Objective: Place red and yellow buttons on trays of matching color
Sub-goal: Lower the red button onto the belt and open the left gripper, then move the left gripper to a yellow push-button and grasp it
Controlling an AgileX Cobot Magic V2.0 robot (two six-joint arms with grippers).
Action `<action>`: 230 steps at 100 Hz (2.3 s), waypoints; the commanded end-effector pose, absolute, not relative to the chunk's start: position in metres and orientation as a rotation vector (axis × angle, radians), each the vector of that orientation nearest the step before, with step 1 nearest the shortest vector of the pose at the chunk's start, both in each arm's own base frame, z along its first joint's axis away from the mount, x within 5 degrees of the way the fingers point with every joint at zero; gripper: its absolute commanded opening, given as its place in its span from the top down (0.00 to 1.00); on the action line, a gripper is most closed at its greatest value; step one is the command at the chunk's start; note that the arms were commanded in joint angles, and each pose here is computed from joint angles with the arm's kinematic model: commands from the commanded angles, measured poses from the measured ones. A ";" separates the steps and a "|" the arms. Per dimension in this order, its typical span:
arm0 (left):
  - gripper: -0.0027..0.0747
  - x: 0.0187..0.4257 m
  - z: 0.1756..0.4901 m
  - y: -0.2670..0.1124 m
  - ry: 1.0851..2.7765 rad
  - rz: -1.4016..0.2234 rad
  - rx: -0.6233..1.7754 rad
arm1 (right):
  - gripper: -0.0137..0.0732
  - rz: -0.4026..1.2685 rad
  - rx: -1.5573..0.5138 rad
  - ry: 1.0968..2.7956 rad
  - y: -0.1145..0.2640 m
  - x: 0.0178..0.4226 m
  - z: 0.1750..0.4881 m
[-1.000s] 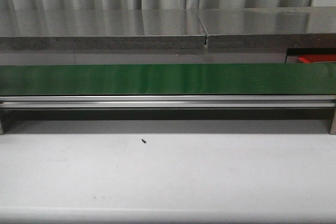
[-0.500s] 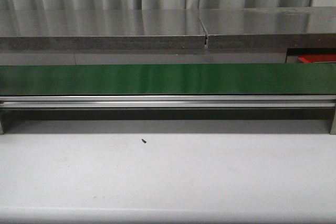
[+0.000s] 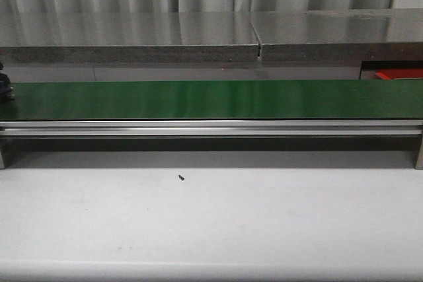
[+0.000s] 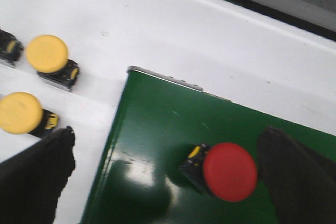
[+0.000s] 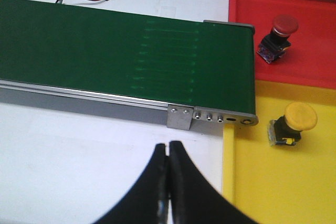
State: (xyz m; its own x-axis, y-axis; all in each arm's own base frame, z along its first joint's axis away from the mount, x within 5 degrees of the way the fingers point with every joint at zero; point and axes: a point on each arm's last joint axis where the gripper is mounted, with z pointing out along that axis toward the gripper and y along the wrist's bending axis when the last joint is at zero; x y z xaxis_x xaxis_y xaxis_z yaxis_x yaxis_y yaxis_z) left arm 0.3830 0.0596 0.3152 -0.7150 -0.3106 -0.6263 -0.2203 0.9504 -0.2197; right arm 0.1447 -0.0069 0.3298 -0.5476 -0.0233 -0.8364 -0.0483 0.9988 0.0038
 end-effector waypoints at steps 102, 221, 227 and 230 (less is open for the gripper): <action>0.10 0.367 0.233 0.233 2.426 0.083 -0.737 | 0.98 0.019 -0.040 2.059 -0.007 0.146 0.344; 0.93 0.372 0.254 0.234 2.295 0.073 -0.749 | 0.98 0.019 -0.040 2.059 -0.007 0.146 0.344; 0.95 0.369 0.269 0.229 2.266 0.076 -0.732 | 0.98 0.019 -0.040 2.059 -0.007 0.146 0.344; 0.96 0.368 0.277 0.225 2.256 0.076 -0.720 | 0.98 0.019 -0.040 2.059 -0.007 0.146 0.344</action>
